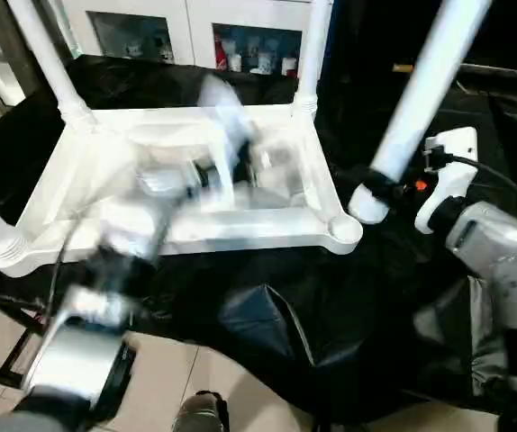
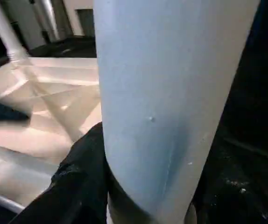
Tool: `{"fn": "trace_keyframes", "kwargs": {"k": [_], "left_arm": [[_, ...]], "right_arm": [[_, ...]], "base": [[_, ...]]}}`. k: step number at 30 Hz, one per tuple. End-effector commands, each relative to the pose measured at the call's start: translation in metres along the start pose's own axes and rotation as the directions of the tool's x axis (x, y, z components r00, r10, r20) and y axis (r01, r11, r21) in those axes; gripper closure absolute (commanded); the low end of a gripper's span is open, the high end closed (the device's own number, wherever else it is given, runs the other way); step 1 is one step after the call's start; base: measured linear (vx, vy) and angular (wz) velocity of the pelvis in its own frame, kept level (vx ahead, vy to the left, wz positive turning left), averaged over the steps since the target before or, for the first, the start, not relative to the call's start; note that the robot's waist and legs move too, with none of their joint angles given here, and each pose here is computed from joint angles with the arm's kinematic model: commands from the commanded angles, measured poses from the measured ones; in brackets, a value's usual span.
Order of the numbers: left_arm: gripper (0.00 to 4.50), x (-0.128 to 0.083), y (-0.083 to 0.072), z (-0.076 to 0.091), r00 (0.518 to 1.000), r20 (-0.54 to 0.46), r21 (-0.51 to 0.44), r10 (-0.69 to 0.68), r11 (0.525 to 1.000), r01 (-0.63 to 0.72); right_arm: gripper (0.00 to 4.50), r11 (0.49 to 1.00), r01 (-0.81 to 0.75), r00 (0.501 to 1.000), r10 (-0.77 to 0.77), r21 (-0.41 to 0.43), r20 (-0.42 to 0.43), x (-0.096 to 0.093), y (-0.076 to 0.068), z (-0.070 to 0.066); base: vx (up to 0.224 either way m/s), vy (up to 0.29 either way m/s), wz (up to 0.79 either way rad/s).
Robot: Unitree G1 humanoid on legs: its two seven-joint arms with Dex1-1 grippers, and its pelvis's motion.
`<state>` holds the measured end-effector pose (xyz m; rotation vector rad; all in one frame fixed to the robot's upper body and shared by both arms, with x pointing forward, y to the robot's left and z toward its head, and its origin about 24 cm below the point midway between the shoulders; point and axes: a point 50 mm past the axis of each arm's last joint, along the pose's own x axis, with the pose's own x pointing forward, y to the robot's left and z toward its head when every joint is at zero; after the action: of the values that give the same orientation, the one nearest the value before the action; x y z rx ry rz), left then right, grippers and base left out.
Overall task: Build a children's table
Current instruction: Insert table leg to table base
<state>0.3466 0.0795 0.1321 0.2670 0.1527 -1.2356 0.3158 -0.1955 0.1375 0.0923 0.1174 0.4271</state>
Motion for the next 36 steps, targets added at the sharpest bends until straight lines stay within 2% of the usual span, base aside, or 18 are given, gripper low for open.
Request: {"fn": "trace_keyframes", "kwargs": {"k": [1, 6, 11, 13, 20, 24, 36], "left_arm": [[1.47, 0.005, -0.005, -0.021, 0.992, -0.113, 0.033, -0.048, 0.998, 0.052], [1.47, 0.011, -0.004, -0.039, 0.973, -0.219, 0.051, -0.076, 0.995, 0.089], [1.47, 0.014, 0.003, -0.040, 0.970, -0.228, 0.022, -0.086, 0.995, 0.093], [1.76, 0.015, 0.005, -0.039, 0.972, -0.218, 0.014, -0.085, 0.996, 0.090], [2.21, 0.017, 0.013, -0.039, 0.974, -0.216, -0.010, -0.075, 0.997, 0.075], [2.62, 0.020, 0.013, -0.041, 0.974, -0.215, -0.035, -0.069, 0.997, 0.063], [3.65, 0.023, 0.013, -0.048, 0.964, -0.260, -0.024, -0.060, 0.998, 0.056]], "right_arm": [[2.60, 0.999, 0.048, 0.998, -0.048, 0.005, 0.032, -0.004, -0.006, 0.000], [2.60, 1.000, -0.006, 1.000, 0.006, 0.019, 0.029, -0.008, 0.003, -0.006], [2.60, 0.999, -0.035, 0.999, 0.035, 0.014, 0.021, -0.009, 0.009, -0.010], [2.60, 0.999, -0.037, 0.999, 0.037, 0.014, 0.021, -0.009, 0.010, -0.010], [2.60, 0.999, -0.053, 0.999, 0.052, 0.007, 0.015, -0.010, 0.013, -0.011], [2.60, 0.998, -0.059, 0.998, 0.059, 0.005, 0.014, -0.011, 0.014, -0.011], [2.60, 0.997, -0.077, 0.997, 0.077, -0.011, 0.012, -0.011, 0.016, -0.010]], "base": [[0.000, 0.000, 0.00], [0.000, 0.000, 0.00], [0.000, 0.000, 0.00], [0.000, 0.000, 0.00], [0.000, 0.000, 0.00], [0.000, 0.000, 0.00], [0.000, 0.000, 0.00]]}}
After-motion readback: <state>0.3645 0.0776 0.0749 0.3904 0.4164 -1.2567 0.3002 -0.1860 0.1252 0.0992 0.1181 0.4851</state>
